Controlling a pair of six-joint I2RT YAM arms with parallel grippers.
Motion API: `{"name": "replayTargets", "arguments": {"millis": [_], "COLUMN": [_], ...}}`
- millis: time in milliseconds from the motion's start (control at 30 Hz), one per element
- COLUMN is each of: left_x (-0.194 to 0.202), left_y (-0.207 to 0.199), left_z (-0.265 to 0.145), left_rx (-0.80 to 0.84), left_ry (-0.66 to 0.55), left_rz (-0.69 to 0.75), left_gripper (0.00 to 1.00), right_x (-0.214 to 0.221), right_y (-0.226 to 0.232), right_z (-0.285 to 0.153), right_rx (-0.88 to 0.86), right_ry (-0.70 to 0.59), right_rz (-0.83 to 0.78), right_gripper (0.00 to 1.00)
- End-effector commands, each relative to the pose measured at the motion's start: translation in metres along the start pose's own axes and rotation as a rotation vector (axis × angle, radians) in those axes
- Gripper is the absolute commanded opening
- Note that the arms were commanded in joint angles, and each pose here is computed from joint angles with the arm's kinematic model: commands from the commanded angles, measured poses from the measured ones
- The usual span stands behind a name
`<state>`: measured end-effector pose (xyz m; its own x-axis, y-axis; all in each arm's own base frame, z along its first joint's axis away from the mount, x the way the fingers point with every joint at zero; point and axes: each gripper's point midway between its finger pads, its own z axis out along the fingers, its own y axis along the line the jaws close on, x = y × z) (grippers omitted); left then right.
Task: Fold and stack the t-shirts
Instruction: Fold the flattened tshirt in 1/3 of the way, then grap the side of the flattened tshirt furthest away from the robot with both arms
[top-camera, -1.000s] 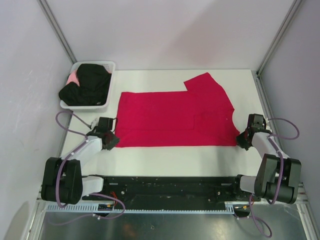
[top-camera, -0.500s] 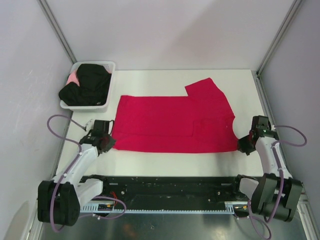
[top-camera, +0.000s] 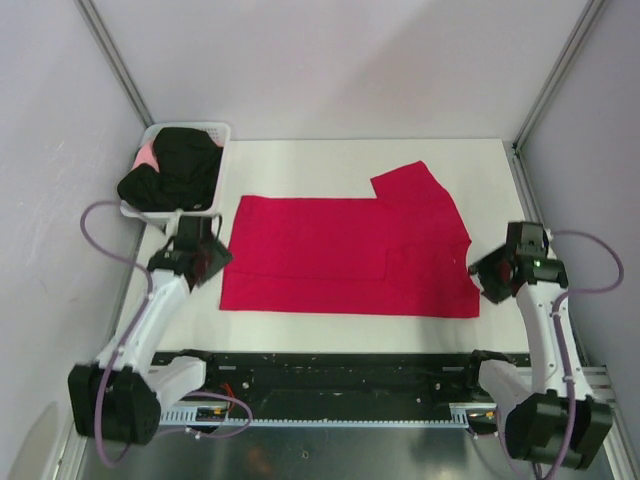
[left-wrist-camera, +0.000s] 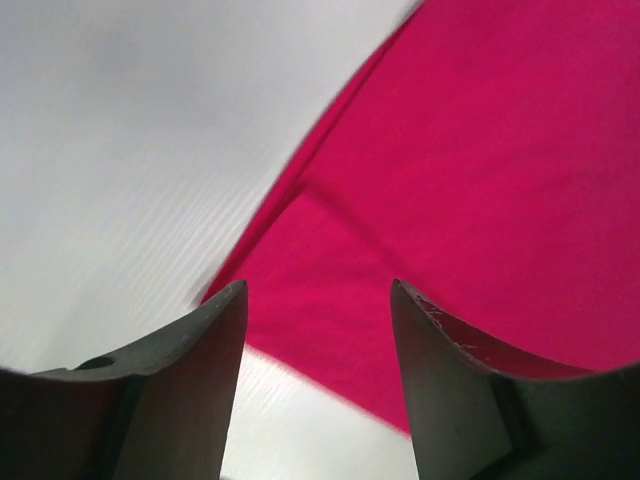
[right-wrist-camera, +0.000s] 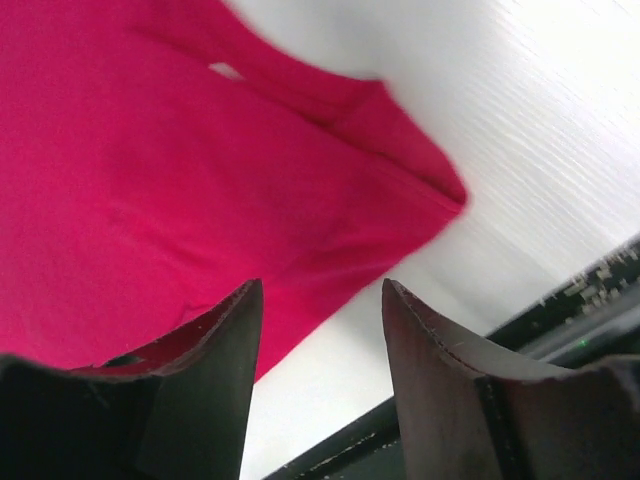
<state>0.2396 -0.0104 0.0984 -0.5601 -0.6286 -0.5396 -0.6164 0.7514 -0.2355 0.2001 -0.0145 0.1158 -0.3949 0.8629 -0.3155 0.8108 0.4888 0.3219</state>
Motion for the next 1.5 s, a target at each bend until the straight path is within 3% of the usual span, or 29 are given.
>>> {"name": "replayTargets", "arguments": {"millis": [0,100,267,433,633,1467], "left_x": [-0.065,-0.089,-0.114,-0.121,-0.136,-0.138], "left_y": [-0.074,-0.119,-0.169,-0.194,-0.216,-0.195], "left_z": [0.000,0.020,0.075,0.131,0.171,0.217], "left_rx": [0.117,0.105,0.038,-0.026,-0.051,-0.159], "left_ry": [-0.103,-0.118,-0.122,-0.123,-0.158,-0.148], "left_rz": [0.092,0.143,0.139,0.092,0.059,0.009], "left_gripper": [0.62,0.58,0.53,0.49,0.45,0.45], "right_x": [-0.037,-0.042,-0.051,-0.061,-0.061,-0.046], "right_y": [0.095,0.153,0.212,0.249,0.267,0.279], "right_z": [-0.025,-0.023,0.015,0.046,0.077,0.118], "right_rx": [-0.239,-0.325,-0.372,-0.386,-0.372,-0.361], "right_ry": [-0.155,-0.185,-0.169,-0.171,-0.147,-0.049], "right_rz": [-0.223,-0.327,-0.411,-0.459,-0.499,-0.537], "right_gripper": [0.56,0.55,0.52,0.51,0.49,0.45]}}
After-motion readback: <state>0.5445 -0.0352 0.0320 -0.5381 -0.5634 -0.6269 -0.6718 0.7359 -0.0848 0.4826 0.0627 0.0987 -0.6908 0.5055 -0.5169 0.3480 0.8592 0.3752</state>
